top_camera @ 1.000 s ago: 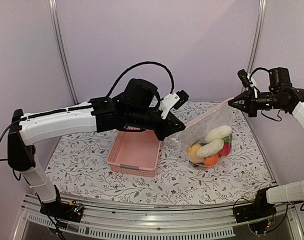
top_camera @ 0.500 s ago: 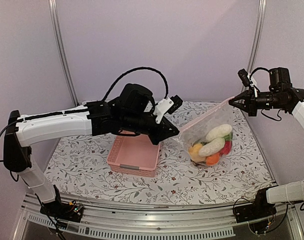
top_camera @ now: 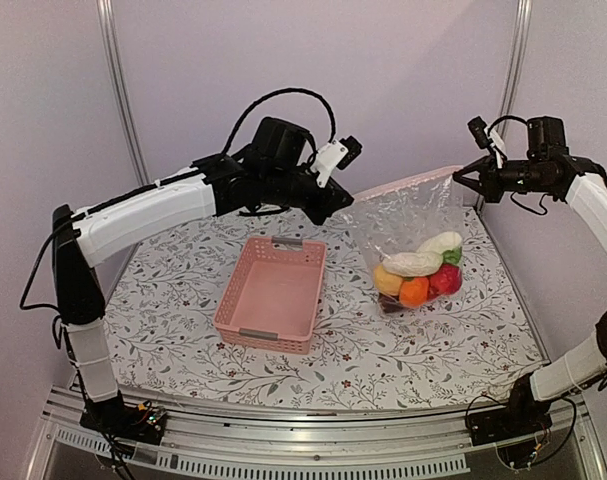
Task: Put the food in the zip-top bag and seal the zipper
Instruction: Place the zipper food storage bag at the center of the board.
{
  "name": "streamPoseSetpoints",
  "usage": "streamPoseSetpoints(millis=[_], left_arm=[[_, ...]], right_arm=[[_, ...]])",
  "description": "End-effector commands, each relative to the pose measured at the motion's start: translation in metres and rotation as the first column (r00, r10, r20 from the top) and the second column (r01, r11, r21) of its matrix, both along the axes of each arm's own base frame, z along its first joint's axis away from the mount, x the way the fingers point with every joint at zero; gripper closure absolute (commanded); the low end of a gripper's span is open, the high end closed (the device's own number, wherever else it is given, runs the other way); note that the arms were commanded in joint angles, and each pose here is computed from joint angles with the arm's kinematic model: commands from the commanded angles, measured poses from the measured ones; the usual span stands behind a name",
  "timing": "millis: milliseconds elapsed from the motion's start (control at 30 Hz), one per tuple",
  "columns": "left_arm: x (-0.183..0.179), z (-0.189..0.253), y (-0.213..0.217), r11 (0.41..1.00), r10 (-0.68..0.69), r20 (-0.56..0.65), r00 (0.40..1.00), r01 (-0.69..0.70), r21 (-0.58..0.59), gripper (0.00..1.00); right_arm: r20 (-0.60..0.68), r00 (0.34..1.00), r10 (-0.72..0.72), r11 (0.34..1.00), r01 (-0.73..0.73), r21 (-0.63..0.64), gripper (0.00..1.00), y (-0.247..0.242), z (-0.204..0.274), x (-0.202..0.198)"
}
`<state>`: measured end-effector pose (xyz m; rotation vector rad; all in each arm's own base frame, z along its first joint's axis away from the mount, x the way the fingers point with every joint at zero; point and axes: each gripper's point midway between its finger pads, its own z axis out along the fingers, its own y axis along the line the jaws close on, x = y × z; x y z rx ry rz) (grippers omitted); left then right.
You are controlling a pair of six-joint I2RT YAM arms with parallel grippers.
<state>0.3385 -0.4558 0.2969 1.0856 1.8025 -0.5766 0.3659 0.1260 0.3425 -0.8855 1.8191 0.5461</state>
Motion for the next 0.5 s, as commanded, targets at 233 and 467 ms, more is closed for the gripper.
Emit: streamPoseSetpoints(millis=[233,467], left_arm=[[-0.017,-0.038,-0.004,0.975,-0.180,-0.006,0.984,0.179,0.132,0.92],[-0.117,-0.116,-0.015,0.910,-0.308,-0.166,0.937,0.341,0.236,0.68]], right_arm=[[0.130,0.979,0.156,0.983,-0.141,-0.119,1.00,0.004,-0.043,-0.025],[-0.042,0.981,0.191,0.968,-0.195,-0.160,0.64,0.001,-0.134,-0.110]])
